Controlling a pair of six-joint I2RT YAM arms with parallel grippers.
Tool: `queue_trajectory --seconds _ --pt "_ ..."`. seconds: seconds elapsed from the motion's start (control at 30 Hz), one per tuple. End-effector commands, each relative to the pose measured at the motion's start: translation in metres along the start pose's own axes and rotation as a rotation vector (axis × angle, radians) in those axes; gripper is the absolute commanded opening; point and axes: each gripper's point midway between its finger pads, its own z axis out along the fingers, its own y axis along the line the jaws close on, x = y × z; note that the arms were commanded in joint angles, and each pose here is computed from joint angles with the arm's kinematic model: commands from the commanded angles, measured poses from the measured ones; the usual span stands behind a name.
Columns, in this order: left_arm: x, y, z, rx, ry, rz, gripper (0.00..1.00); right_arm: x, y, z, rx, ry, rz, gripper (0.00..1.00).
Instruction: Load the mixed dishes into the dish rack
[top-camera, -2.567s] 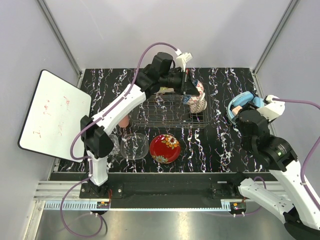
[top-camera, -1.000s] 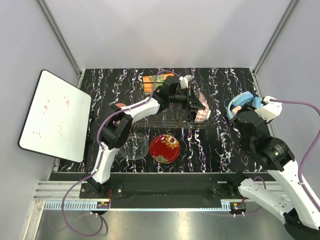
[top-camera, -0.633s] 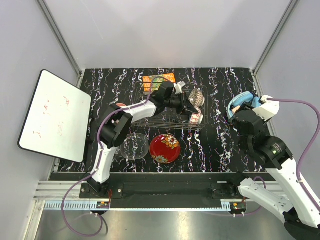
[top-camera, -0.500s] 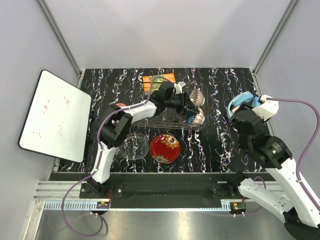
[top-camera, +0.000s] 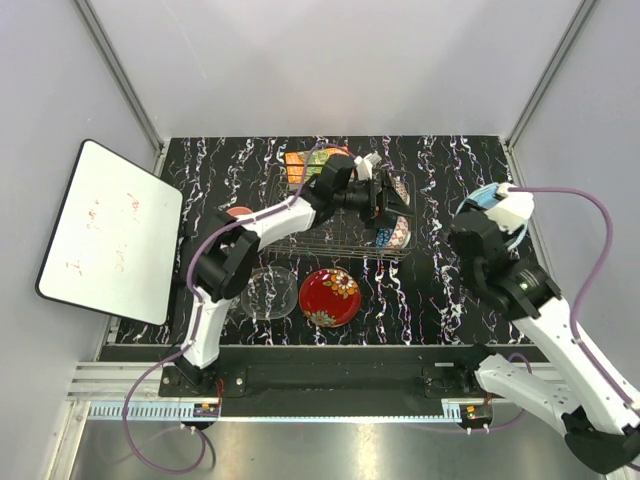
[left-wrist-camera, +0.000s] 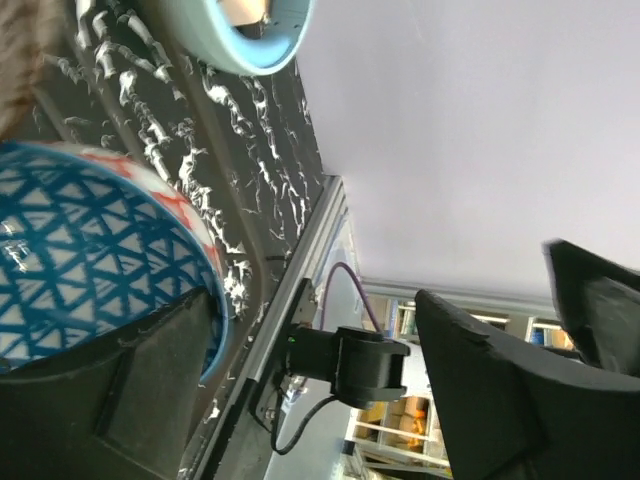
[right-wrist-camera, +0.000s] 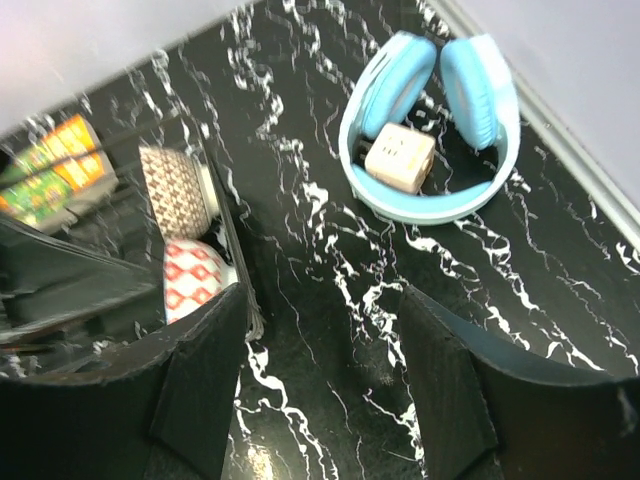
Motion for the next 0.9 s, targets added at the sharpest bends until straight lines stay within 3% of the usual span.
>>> queue_trajectory --seconds 0.0,0.1,0.27,0.47,0.6,0.87 --pt "-0.007 -0.115 -0.045 0.164 -0.028 0.302 0.88 0.026 0.029 0.024 -0.013 0.057 -0.044 0.7" --pt "-0.013 -0.119 -0.07 0.11 -0.052 0.408 0.99 0.041 0.047 0.042 -0.014 0.097 -0.069 0.7" --pt "-0.038 -0.087 -0.12 -0.093 -0.128 0.557 0.99 0.063 0.065 0.081 -0.012 0.208 -0.049 0.7" --pt "-0.05 -0.046 -0.191 -0.315 -0.231 0.615 0.99 0.097 0.077 0.112 -0.033 0.335 -0.048 0.7" --pt "-0.051 -0.028 -0.229 -0.505 -0.268 0.777 0.99 0.111 0.082 0.118 -0.061 0.392 -0.033 0.68" --pt "-0.042 0.013 -0.256 -0.708 -0.265 0.844 0.99 0.139 0.078 0.125 -0.052 0.48 -0.033 0.68"
